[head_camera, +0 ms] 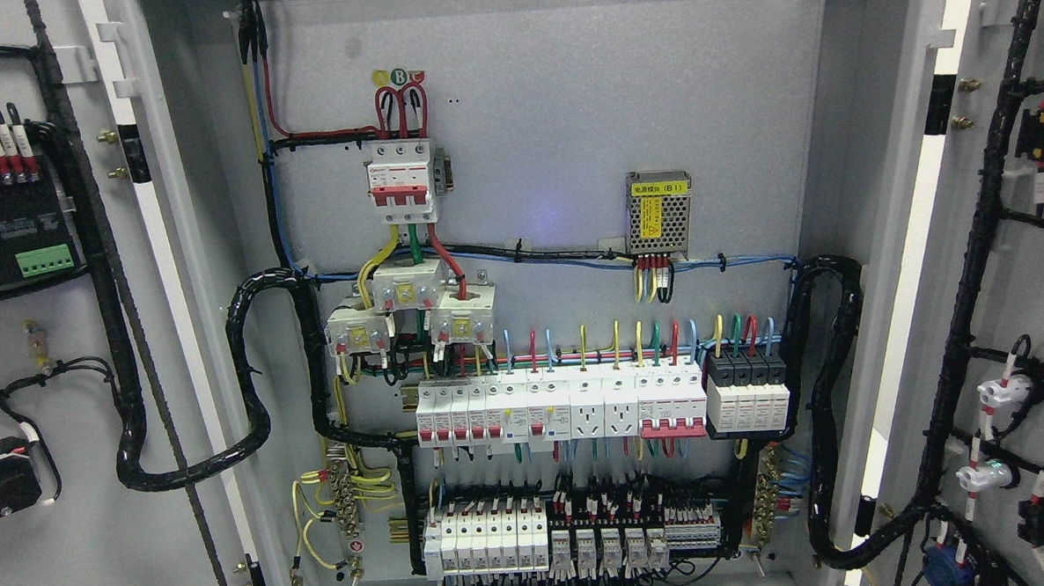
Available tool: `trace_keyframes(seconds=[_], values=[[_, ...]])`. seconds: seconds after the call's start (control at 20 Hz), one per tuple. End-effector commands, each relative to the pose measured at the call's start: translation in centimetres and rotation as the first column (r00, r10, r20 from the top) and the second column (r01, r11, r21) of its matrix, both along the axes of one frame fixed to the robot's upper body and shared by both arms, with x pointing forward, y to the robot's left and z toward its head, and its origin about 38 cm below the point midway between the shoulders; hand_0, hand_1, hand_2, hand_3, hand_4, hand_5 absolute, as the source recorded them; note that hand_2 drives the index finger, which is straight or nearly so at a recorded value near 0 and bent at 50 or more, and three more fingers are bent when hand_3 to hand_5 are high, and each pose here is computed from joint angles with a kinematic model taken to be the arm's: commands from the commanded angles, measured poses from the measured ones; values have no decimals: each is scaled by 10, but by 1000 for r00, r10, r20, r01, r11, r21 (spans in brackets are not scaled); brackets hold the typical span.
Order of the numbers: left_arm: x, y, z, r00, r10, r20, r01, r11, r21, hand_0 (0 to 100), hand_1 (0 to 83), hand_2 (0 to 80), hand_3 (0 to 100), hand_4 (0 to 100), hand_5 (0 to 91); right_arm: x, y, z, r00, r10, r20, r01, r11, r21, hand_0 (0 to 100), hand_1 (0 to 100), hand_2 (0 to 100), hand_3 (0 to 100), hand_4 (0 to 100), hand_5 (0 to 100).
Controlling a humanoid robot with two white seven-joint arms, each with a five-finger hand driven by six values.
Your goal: Open door with both hands
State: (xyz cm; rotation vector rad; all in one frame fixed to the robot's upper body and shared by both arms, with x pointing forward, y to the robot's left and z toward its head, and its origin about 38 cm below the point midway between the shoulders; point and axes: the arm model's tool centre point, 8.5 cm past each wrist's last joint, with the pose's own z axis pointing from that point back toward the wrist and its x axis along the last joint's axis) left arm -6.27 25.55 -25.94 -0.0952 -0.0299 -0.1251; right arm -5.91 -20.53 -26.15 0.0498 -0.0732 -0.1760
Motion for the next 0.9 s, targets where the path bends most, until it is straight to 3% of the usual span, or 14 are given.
trace_keyframes(seconds=[0.0,0.3,0.85], values=[[-11,-12,0,999,8,-34,-9,1000,-16,0,0,0,0,32,0,1,3,0,999,0,-43,-2,999,-38,0,0,0,0,0,0],[-12,-12,0,999,2,-34,-3,1000,-20,0,0,0,0,33,0,16,0,-2,992,126,-25,-127,991,-42,0,0,0,0,0,0],[-11,-12,1,1000,6,-27,-7,1000,-22,0,0,0,0,33,0,16,5,-1,992,127,-19,-128,991,-30,0,0,0,0,0,0]])
